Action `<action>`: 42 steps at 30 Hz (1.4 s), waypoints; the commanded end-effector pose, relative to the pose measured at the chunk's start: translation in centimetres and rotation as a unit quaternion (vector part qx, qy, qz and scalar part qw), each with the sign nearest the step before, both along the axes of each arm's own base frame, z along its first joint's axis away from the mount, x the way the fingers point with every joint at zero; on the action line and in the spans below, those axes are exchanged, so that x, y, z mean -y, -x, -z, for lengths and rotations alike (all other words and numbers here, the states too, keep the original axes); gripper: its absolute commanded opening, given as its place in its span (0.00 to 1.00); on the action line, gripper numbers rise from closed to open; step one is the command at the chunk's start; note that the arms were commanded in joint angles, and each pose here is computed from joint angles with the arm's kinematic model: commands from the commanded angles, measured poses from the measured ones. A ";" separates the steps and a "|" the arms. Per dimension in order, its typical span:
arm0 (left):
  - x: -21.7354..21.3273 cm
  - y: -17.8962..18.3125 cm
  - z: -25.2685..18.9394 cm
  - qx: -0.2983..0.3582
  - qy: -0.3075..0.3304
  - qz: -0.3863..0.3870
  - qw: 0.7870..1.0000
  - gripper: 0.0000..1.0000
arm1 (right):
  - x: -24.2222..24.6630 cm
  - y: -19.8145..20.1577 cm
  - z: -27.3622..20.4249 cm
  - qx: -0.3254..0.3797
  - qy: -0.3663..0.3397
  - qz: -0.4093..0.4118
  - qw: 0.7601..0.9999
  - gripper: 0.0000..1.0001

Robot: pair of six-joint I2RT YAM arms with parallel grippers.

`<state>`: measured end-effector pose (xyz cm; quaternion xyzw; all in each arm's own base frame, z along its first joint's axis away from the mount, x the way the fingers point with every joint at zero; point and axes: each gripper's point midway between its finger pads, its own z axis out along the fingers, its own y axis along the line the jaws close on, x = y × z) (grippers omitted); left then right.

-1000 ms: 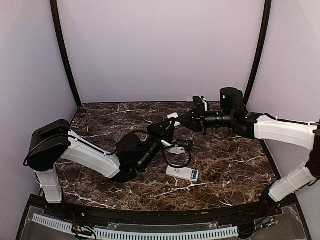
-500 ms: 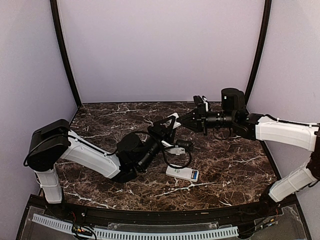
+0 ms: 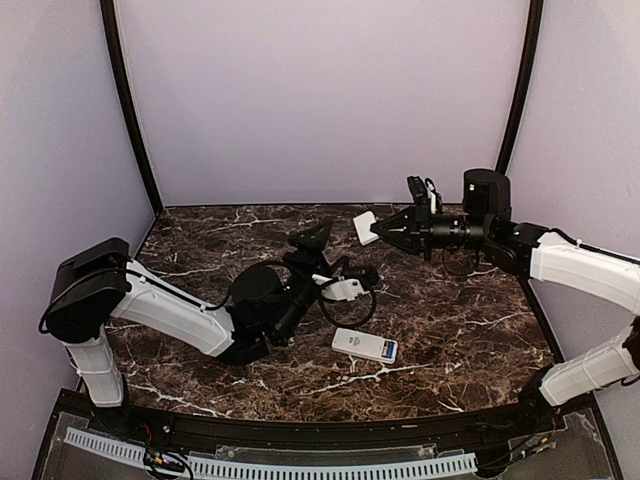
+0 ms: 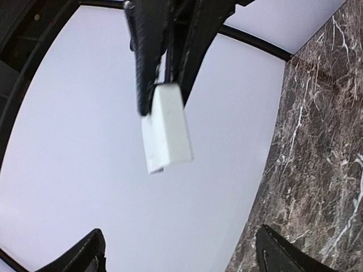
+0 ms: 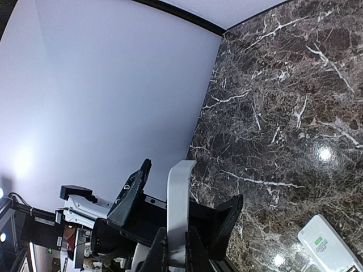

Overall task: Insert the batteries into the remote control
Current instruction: Pass from the left arm to the right, then pass from the right arm to the left

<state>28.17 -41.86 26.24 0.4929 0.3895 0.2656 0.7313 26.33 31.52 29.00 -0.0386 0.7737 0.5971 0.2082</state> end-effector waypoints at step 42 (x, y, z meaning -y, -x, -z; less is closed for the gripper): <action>3.1 3.1 -4.4 -0.695 0.353 0.461 0.424 0.49 | 0.9 3.9 -1.0 0.247 -0.022 -0.060 0.967 0.00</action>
